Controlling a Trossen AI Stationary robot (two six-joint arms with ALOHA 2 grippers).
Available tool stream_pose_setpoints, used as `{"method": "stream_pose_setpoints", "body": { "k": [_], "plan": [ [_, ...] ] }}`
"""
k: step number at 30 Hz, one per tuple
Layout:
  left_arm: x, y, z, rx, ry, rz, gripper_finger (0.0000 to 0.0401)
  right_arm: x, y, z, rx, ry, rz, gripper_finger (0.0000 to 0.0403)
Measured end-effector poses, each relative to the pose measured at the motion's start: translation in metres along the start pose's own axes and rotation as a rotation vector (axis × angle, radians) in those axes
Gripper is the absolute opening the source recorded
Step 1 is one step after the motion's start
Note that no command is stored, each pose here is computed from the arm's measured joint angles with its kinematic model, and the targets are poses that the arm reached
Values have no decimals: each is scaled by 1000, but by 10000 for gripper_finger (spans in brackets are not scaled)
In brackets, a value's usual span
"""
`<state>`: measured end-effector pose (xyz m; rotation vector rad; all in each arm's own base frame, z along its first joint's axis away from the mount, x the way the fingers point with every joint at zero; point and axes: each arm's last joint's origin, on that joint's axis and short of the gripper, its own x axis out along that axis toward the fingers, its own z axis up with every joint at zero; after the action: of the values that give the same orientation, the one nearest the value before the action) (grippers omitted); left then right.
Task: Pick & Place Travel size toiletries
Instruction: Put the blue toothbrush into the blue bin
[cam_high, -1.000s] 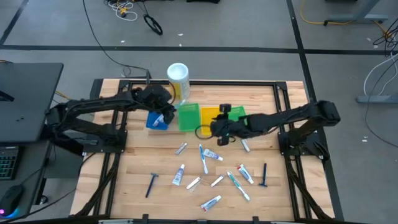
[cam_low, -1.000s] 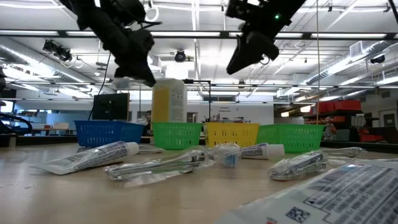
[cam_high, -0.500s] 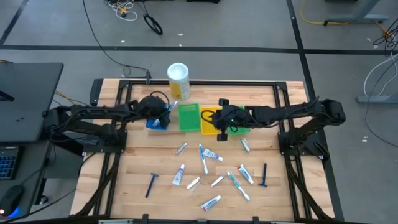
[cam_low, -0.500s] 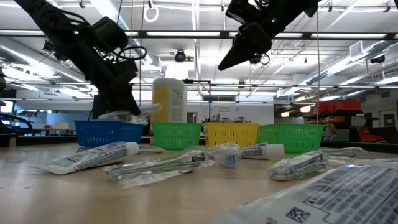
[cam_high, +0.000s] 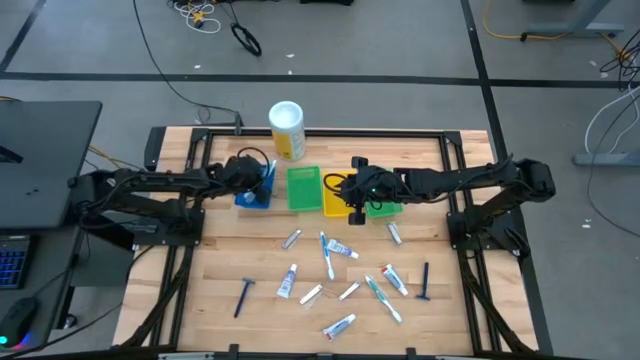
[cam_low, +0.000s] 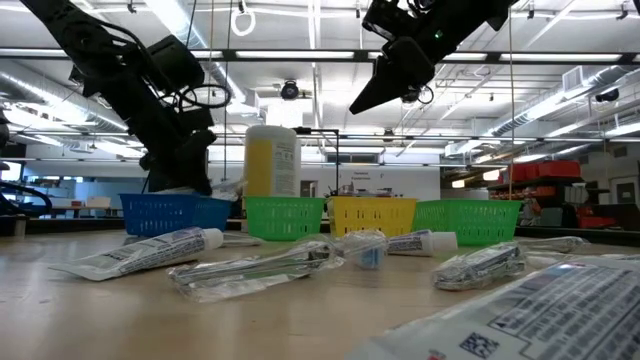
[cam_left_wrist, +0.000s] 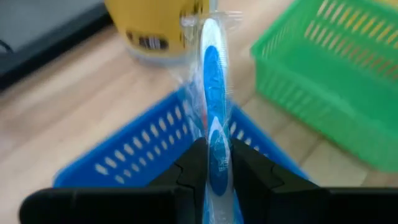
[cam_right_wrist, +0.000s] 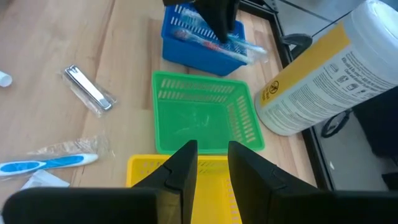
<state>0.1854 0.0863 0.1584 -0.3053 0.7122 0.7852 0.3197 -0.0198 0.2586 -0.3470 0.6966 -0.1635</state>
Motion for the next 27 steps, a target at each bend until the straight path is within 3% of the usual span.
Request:
{"method": "stream_pose_setpoints", "body": {
  "k": [9,20,27],
  "plan": [
    [0,3,-5,-41,40,57,83,0,0,0,1,-2,0,101],
    [0,3,-4,-6,33,55,153,1,-2,1,60,-14,-13,101],
    [-7,-3,16,10,-12,8,173,1,-8,5,201,-48,-101,101]
  ]
}}
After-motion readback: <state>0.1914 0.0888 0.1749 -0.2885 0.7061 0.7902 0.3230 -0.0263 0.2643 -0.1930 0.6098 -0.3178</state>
